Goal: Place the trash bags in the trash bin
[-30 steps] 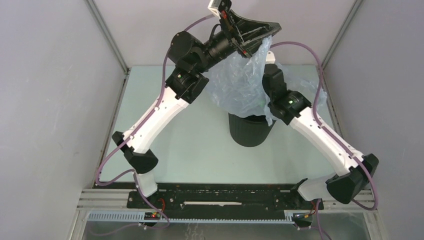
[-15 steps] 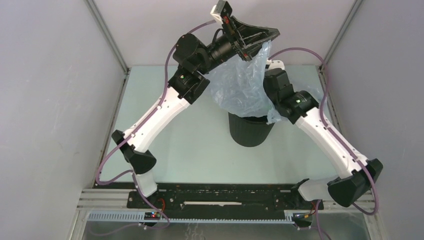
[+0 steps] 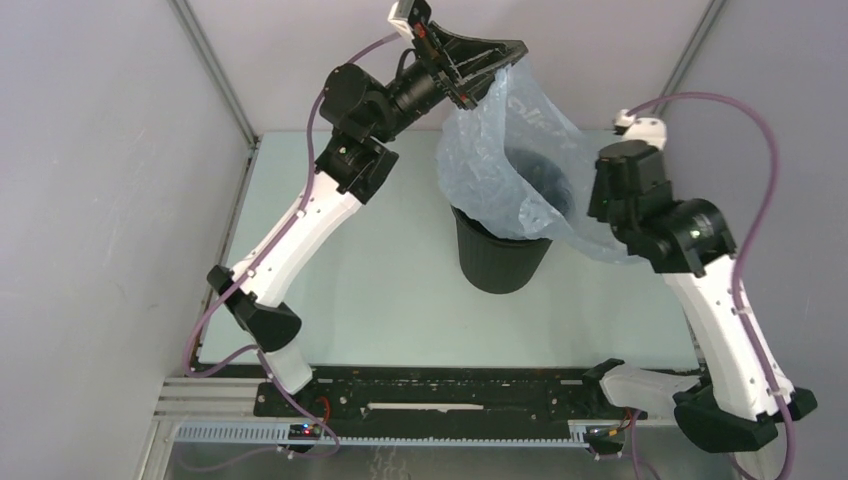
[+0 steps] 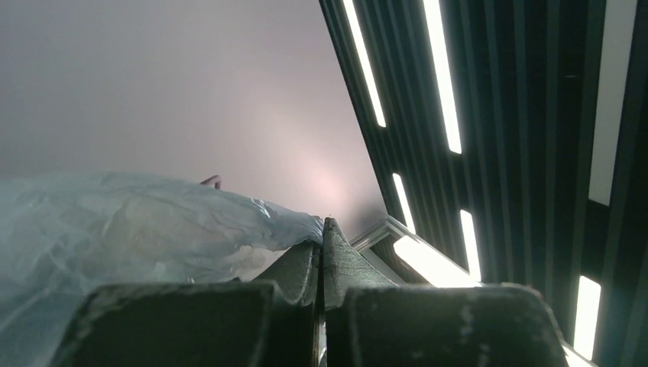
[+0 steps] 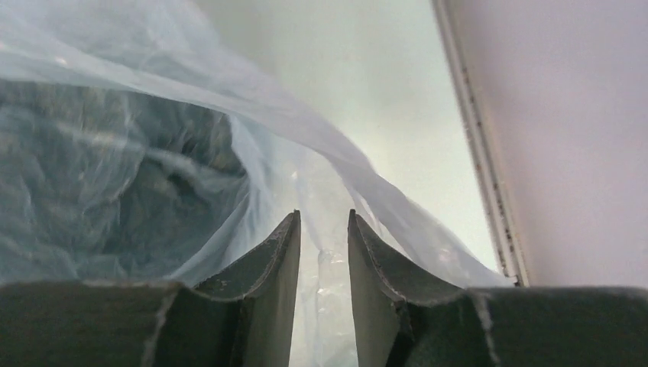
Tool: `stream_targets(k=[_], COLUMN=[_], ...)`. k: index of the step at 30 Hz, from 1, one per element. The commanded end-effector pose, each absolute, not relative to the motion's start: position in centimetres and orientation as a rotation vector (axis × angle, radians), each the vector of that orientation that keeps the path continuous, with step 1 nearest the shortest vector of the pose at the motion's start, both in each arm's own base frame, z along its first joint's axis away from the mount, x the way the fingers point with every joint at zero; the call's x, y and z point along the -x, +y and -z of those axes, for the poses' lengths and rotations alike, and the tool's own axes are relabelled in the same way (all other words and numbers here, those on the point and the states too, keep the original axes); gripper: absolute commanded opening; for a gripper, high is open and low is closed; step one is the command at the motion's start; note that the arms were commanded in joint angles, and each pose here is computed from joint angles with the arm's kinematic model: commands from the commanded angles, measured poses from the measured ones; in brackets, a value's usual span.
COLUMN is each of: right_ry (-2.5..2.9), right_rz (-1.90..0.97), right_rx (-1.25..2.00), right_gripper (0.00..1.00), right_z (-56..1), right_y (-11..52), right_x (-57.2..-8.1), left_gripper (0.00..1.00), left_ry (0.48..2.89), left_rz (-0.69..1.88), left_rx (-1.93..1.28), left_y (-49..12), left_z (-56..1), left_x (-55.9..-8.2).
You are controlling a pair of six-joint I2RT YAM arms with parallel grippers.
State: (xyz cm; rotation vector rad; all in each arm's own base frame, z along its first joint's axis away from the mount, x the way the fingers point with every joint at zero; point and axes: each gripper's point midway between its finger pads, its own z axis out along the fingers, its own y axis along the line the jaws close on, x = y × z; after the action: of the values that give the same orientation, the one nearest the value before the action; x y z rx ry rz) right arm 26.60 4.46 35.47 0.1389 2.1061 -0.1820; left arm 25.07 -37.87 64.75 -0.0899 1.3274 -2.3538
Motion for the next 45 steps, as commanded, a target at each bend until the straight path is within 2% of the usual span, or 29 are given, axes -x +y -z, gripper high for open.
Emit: stream_targets(k=[1, 5, 10, 15, 17, 19, 22, 24, 26, 27, 36, 45], right_ry=[2.021, 1.97, 1.904, 1.793, 1.782, 1.765, 1.752, 1.728, 1.713, 1.722, 1.716, 1.846], right_rz=[0.3, 0.291, 0.094, -0.416, -0.563, -0.699, -0.832, -0.888, -0.919, -0.914, -0.85, -0.68], right_rx=[-0.222, -0.222, -0.19, 0.017, 0.044, 0.055, 0.044, 0.045, 0.047, 0.048, 0.041, 0.01], right_gripper=[0.38, 0.38, 0.41, 0.58, 0.65, 0.73, 0.77, 0.83, 0.94, 0.97, 0.98, 1.0], right_z=[-39.4, -42.5, -46.3, -49.0, -48.3, -47.9, -47.1, -46.9, -46.6, -46.2, -43.9, -35.9], right_y=[0.5, -0.3, 1.3, 8.8, 11.3, 13.6, 16.0, 17.2, 18.2, 18.5, 20.2, 21.7], right_x=[-25.0, -24.0, -22.9, -21.5, -21.7, -22.0, -23.4, -24.4, -25.5, -26.3, -31.9, -36.2], left_gripper=[0.0, 0.0, 0.0, 0.0, 0.0, 0.0, 0.0, 0.0, 0.0, 0.0, 0.0, 0.0], left_ry=[1.192, 1.19, 1.185, 1.163, 1.154, 1.16, 1.174, 1.185, 1.208, 1.215, 1.275, 1.299], left_rz=[2.422, 2.446, 2.535, 2.635, 2.657, 2.665, 2.666, 2.657, 2.65, 2.646, 2.62, 2.622], left_rx=[-0.018, -0.004, -0.024, -0.049, -0.034, -0.024, -0.03, -0.028, -0.026, -0.029, -0.021, -0.022], left_y=[-35.6, -35.9, -37.8, -39.9, -40.2, -40.6, -40.9, -41.0, -41.2, -41.3, -42.0, -42.5], left_z=[-69.0, -69.1, -69.5, -70.2, -70.3, -70.1, -69.9, -69.6, -69.1, -69.0, -67.6, -66.9], left_x=[-21.9, -21.8, -20.6, -20.0, -20.1, -20.1, -19.9, -20.0, -20.1, -20.1, -20.3, -20.2])
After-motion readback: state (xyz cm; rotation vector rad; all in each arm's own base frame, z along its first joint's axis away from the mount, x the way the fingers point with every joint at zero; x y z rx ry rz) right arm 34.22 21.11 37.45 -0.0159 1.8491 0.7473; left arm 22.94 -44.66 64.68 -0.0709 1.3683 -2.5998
